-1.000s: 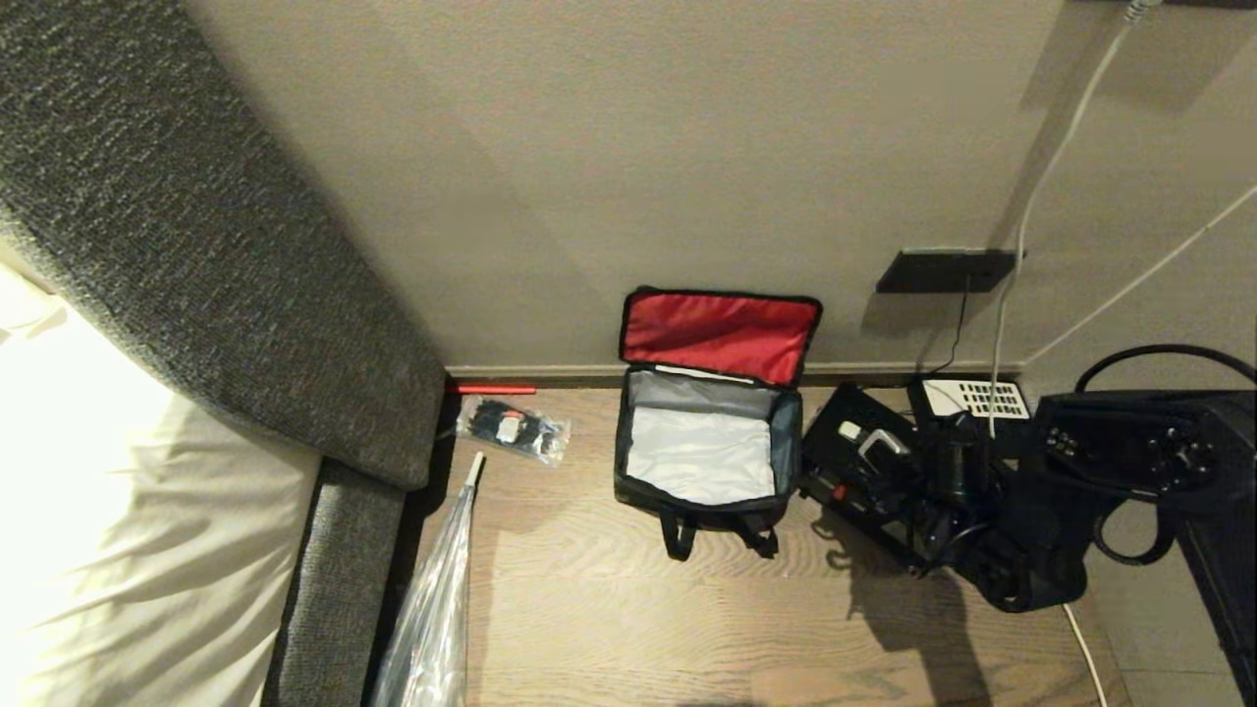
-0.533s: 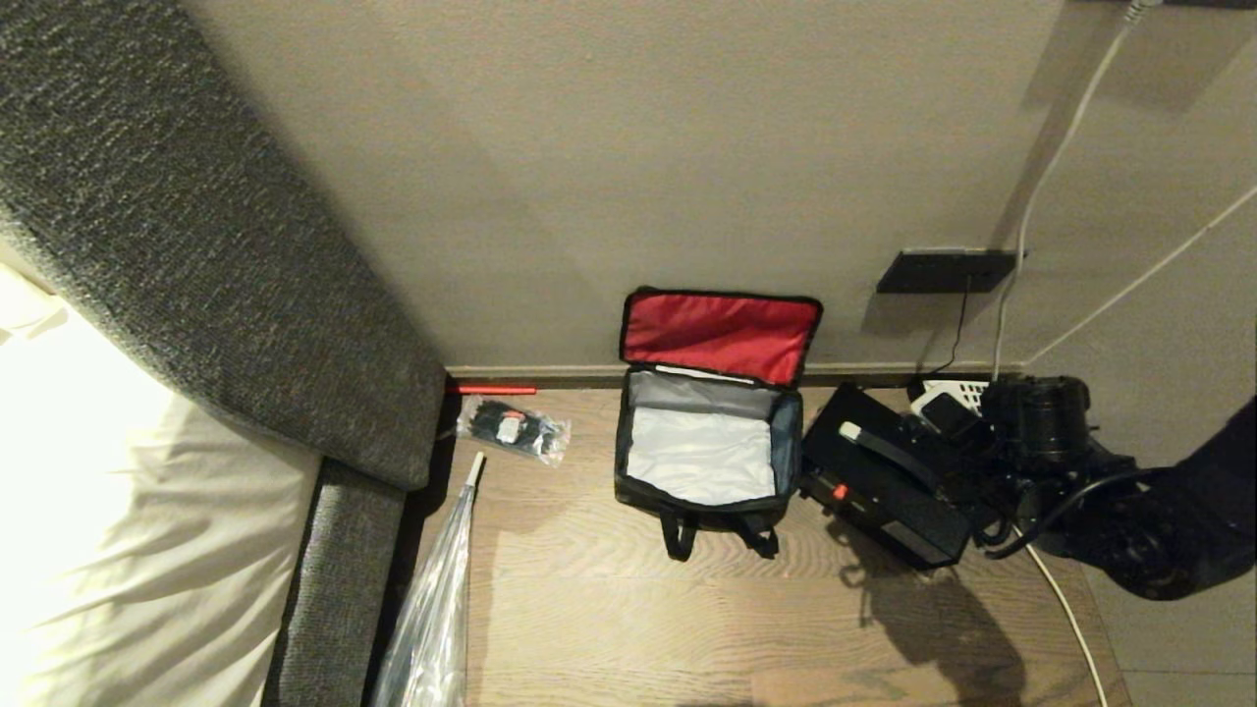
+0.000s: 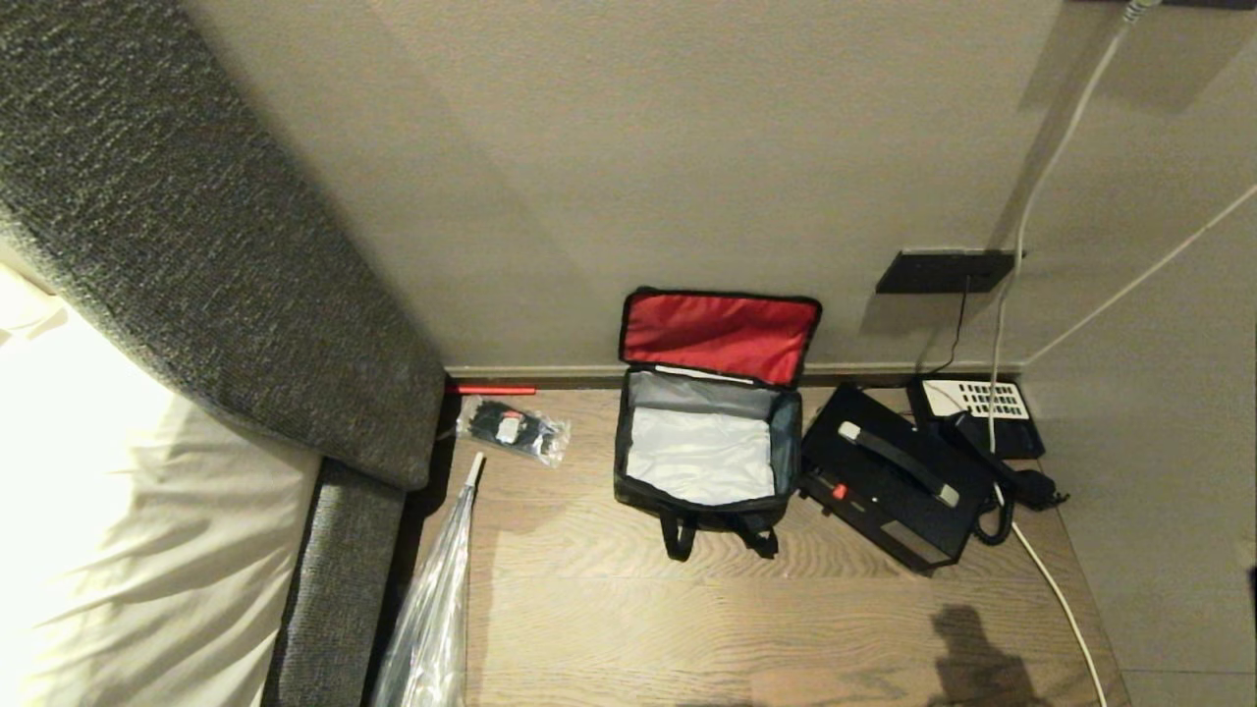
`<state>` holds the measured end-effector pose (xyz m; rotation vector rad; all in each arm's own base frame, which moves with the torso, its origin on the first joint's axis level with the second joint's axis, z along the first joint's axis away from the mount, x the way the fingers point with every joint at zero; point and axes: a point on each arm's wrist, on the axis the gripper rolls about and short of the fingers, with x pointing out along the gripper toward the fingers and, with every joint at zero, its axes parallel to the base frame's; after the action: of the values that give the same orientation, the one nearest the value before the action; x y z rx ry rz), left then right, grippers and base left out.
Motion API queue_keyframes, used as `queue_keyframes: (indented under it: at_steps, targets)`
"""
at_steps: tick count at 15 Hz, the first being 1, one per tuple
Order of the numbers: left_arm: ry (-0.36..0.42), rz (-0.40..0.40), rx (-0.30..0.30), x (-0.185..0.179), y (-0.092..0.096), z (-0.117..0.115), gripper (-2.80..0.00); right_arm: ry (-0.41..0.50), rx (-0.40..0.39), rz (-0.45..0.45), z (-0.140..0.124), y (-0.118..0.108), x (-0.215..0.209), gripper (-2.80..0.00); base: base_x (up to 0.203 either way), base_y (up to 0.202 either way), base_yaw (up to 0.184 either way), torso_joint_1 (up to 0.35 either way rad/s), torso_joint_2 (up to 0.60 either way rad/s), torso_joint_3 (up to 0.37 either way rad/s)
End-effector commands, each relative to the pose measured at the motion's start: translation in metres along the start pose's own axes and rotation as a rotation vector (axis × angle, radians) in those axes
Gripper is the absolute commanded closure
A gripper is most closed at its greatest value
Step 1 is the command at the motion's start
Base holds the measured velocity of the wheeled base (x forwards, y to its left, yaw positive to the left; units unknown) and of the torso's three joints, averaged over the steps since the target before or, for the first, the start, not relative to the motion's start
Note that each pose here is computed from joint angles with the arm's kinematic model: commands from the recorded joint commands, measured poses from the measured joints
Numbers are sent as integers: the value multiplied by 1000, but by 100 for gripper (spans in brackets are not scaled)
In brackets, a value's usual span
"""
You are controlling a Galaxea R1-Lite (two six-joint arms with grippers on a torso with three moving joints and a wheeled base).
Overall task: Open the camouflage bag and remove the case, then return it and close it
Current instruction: Grip the handle again
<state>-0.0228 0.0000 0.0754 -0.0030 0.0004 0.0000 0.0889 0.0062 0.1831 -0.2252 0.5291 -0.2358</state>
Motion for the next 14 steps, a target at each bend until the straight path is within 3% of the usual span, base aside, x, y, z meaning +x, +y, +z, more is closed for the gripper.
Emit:
queue_keyframes:
  at_steps: [1,4,5,6,8,11,13,14]
  targets:
    - [0,0,0,0,0,0,0,-148,168,28,-70,-23,-63,0,0,0,0,0,0,0]
    - [1,0,0,0,0,0,0,-162,235,133,-125,-8,-57,0,0,0,0,0,0,0]
    - [0,0,0,0,0,0,0,-156,193,194,-137,-2,-51,0,0,0,0,0,0,0]
    - [0,0,1,0,0,0,0,-213,158,223,-145,0,-52,0,0,0,0,0,0,0]
    - [0,0,1,0,0,0,0,-350,137,251,-153,2,-53,0,0,0,0,0,0,0]
    - [0,0,1,0,0,0,0,-497,190,235,-148,4,-45,0,0,0,0,0,0,0]
    - [0,0,1,0,0,0,0,-548,143,221,-148,5,-42,0,0,0,0,0,0,0]
    - [0,0,1,0,0,0,0,-540,177,230,-149,5,-42,0,0,0,0,0,0,0]
